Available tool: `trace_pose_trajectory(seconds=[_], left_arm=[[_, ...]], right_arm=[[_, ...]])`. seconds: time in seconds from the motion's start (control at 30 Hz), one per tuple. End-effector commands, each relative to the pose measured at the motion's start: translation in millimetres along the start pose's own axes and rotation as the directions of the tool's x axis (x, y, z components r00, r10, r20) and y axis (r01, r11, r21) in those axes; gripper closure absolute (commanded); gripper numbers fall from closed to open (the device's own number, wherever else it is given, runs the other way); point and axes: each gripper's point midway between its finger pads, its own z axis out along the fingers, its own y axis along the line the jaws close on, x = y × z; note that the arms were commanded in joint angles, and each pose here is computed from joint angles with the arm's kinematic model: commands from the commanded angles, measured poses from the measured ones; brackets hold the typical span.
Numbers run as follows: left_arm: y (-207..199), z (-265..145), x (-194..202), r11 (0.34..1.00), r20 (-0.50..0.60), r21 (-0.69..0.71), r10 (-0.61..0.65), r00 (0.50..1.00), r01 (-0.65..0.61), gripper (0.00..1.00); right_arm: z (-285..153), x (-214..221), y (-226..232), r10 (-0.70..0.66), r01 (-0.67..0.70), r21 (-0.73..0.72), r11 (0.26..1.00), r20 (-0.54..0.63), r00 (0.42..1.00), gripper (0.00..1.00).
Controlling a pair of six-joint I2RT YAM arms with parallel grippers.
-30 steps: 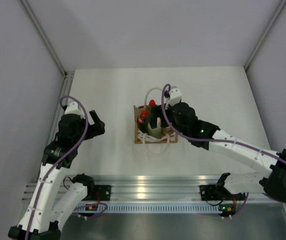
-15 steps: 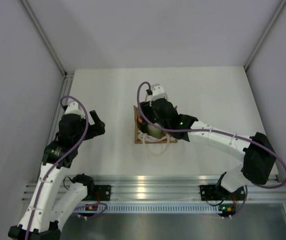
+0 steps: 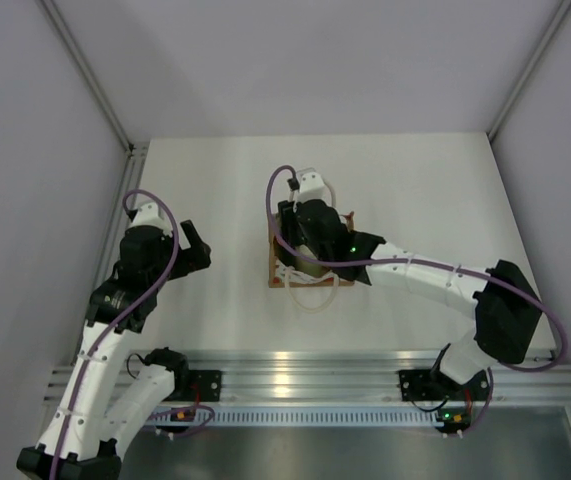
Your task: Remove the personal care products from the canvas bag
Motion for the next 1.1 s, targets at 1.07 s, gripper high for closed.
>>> trace_pose_trajectory(seconds=[1.07], left_arm=[[-11,0,-8,0.998,0.03,0.056,-0.001,1.0,0.0,0.02]], right_arm=[[16,12,19,0.092,-0.094,0.015,0.995,0.108,0.99,0.72]])
